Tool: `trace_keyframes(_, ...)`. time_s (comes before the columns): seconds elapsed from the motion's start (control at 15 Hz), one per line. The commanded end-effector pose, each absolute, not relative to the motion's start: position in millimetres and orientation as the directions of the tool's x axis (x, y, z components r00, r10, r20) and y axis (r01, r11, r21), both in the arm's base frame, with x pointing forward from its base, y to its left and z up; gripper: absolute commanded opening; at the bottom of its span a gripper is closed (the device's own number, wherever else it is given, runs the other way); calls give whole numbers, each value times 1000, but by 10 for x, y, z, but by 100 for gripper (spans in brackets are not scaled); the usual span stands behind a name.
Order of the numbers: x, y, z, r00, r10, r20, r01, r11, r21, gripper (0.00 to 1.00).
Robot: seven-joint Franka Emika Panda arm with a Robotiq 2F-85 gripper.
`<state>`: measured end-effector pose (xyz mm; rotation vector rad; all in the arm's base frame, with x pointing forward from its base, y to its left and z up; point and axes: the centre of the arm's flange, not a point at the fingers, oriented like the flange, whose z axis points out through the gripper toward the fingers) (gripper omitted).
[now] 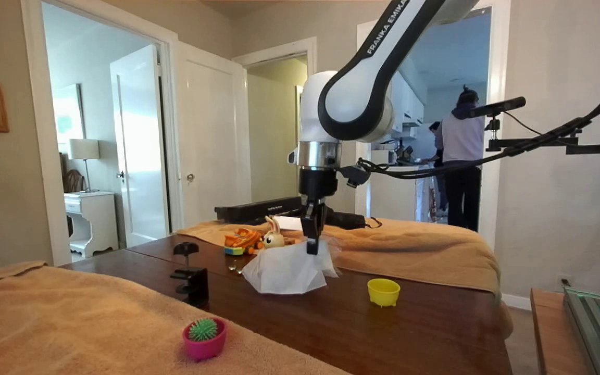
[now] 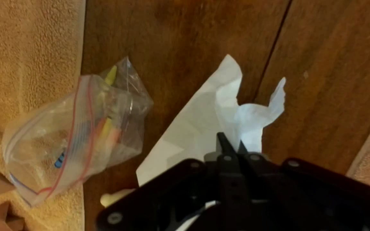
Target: Use the napkin to wipe the table.
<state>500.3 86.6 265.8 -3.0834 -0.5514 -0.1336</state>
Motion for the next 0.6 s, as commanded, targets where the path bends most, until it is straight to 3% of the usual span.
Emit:
trace_keyframes(0.0,4910,1182,3071,900,403,169,407,-914,11,0)
trace_keyframes(0.53,4713,1788,3369,838,493,234,513,-858,-31,0)
